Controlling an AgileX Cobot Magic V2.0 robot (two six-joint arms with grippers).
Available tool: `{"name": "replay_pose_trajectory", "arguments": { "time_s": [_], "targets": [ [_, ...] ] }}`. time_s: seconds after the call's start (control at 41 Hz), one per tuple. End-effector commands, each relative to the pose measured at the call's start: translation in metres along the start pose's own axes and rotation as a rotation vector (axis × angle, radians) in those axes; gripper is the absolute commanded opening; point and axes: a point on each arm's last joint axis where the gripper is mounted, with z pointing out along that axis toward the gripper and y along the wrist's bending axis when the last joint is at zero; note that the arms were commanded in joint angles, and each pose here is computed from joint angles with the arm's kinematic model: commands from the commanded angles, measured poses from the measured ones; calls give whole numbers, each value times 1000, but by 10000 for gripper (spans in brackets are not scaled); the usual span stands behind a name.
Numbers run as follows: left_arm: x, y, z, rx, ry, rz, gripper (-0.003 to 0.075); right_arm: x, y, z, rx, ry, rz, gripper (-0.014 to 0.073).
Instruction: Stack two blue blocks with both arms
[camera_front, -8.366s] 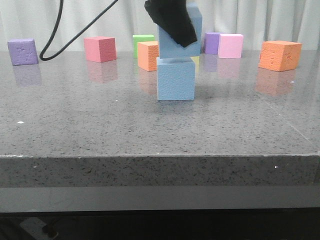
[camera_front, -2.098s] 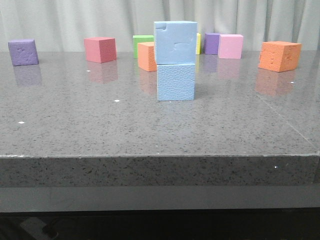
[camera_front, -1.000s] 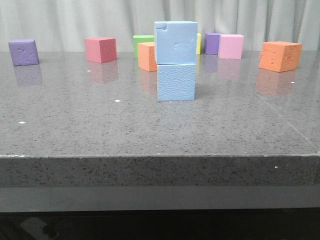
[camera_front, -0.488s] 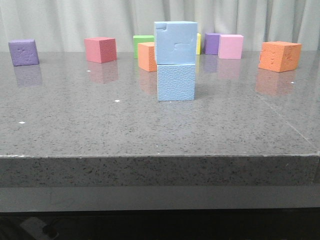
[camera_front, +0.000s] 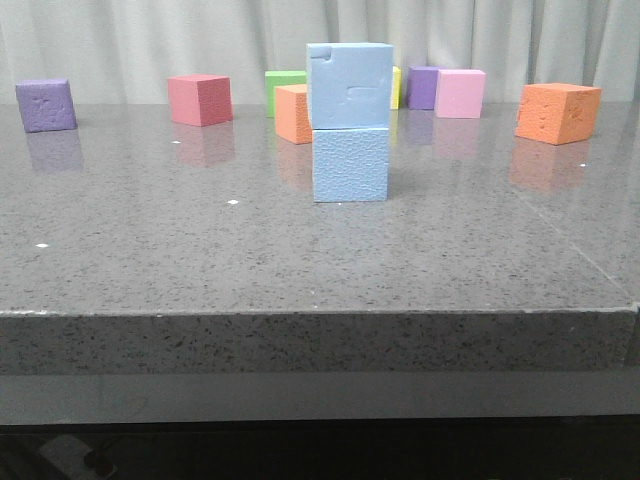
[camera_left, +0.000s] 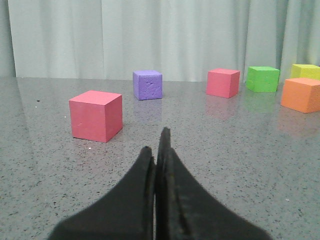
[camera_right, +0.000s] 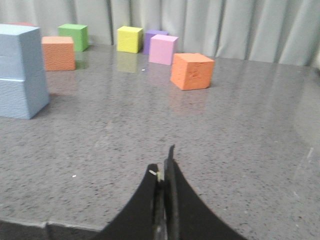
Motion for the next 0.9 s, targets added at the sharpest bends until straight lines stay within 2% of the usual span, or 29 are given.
{"name": "replay_pose_trajectory", "arguments": {
  "time_s": [0.0, 0.171, 0.39, 0.561, 0.756, 0.878],
  "targets": [
    [-8, 0, -2, 0, -99, -6, -20, -8, -5, -2, 63, -163, 5, -124],
    [-8, 0, -2, 0, -99, -6, -20, 9, -7, 4, 71, -206, 90, -124],
    [-8, 0, -2, 0, -99, -6, -20, 10, -7, 4, 72, -200, 67, -124],
    [-8, 0, -2, 0, -99, -6, -20, 10, -7, 4, 66, -201, 100, -124],
    [-8, 0, -2, 0, -99, -6, -20, 10, -4, 4, 30, -199, 54, -124],
    [-8, 0, -2, 0, -99, -6, -20, 10, -4, 4, 28, -200, 110, -124]
  ]
}}
